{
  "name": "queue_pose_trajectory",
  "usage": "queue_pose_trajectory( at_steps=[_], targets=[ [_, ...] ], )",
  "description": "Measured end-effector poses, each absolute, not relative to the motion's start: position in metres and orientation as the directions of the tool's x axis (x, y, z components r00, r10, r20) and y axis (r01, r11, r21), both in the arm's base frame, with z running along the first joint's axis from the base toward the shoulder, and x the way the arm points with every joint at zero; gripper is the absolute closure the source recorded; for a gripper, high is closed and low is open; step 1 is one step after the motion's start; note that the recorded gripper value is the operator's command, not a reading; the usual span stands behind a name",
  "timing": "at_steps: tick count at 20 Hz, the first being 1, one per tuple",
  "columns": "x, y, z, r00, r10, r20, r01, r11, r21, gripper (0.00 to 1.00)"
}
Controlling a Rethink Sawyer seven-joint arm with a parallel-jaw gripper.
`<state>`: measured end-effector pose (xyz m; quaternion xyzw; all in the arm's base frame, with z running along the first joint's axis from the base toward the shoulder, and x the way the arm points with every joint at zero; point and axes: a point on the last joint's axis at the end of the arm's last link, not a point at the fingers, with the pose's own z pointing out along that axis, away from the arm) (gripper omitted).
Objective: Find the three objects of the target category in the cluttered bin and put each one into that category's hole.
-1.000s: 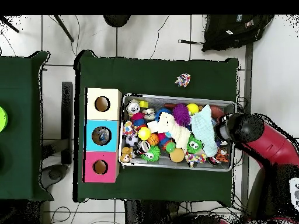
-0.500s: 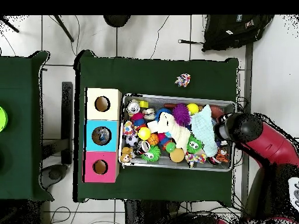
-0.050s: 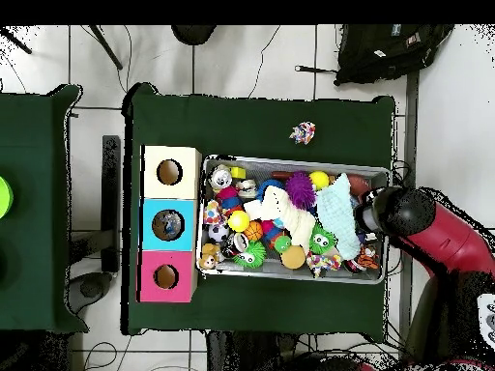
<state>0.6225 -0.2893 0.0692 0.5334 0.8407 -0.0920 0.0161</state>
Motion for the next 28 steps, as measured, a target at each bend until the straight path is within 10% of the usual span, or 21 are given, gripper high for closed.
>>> queue_pose_trajectory(
  at_steps=[28],
  targets=[
    [0.6160,-0.2883,0.0597,-0.427,0.898,-0.107,0.900,0.411,-0.146,0.00]
  ],
)
